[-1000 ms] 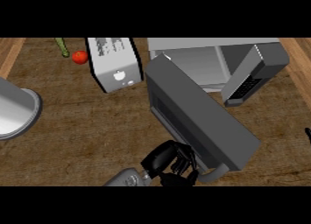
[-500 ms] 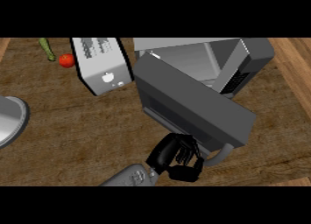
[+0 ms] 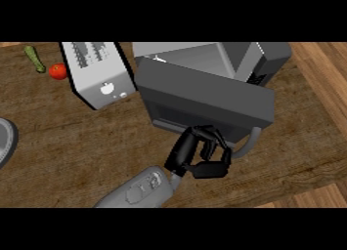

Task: Pick up the milk, place it into the microwave and close the microwave

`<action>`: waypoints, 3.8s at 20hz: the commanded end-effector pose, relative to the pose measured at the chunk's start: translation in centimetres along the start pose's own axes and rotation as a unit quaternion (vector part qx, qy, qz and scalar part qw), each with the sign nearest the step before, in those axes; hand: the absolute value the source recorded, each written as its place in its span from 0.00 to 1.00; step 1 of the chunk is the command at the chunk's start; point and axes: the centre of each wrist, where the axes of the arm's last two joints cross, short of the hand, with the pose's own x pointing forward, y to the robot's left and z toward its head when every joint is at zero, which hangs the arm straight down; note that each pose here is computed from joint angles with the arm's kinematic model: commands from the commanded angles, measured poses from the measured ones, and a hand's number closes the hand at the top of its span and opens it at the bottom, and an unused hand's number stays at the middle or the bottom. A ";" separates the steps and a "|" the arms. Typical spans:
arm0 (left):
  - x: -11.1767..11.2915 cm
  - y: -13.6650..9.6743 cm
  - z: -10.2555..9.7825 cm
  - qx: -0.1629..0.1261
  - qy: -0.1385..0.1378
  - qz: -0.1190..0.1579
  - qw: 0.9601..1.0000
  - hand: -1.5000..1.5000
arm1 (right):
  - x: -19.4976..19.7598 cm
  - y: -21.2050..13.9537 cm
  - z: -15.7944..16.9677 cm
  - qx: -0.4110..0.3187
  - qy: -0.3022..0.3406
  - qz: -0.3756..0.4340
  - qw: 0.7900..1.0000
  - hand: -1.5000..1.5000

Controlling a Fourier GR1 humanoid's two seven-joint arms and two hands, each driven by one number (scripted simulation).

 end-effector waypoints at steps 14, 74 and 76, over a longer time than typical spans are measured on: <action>3.1 3.5 -6.8 0.100 -0.013 0.049 0.994 1.00 | 2.5 -1.9 -3.7 0.062 -0.009 -0.009 0.998 0.00; 3.5 4.0 -9.0 0.129 -0.096 0.099 0.982 1.00 | 7.3 -12.7 -8.8 0.030 -0.036 0.035 0.998 0.00; 3.2 4.1 -8.9 0.132 -0.096 0.094 0.982 1.00 | 7.3 -12.9 -8.9 0.028 -0.037 0.030 0.998 0.00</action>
